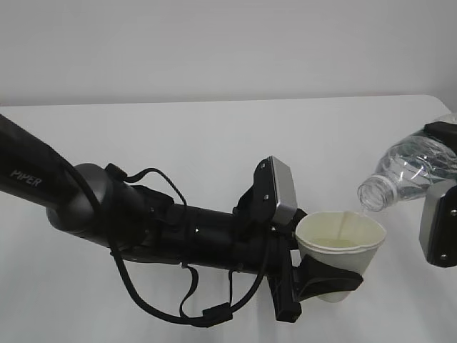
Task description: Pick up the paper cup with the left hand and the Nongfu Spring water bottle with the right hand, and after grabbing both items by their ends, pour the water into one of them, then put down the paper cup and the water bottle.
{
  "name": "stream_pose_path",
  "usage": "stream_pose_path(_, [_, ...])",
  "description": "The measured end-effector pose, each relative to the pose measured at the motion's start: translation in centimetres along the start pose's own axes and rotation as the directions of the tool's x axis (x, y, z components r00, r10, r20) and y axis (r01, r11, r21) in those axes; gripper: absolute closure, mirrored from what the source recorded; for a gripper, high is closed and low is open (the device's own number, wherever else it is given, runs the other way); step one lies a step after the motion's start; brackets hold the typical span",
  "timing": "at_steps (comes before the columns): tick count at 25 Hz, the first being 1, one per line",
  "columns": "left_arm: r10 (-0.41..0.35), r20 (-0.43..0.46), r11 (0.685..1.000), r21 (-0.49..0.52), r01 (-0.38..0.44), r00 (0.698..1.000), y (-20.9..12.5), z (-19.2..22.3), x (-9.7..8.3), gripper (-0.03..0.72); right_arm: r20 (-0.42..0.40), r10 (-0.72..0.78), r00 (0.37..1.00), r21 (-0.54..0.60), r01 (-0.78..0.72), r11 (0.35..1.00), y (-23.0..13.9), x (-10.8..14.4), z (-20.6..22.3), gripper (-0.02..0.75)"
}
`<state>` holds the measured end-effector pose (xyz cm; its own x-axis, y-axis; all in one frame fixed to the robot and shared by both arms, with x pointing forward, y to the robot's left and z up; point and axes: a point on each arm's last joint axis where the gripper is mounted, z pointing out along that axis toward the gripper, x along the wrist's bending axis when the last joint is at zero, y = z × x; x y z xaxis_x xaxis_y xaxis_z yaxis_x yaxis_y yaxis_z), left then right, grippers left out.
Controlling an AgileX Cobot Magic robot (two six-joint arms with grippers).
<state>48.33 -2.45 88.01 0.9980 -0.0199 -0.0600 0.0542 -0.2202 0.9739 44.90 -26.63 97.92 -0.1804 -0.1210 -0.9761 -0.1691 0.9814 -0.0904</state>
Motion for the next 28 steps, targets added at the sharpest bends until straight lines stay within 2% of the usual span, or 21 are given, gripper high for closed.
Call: stream_pose_path(28, [-0.002,-0.004,1.000,0.000,0.002,1.000,0.00,0.00,0.03,0.304,0.011,-0.002,1.000,0.001,0.002,1.000,-0.01,-0.10,0.00,0.382])
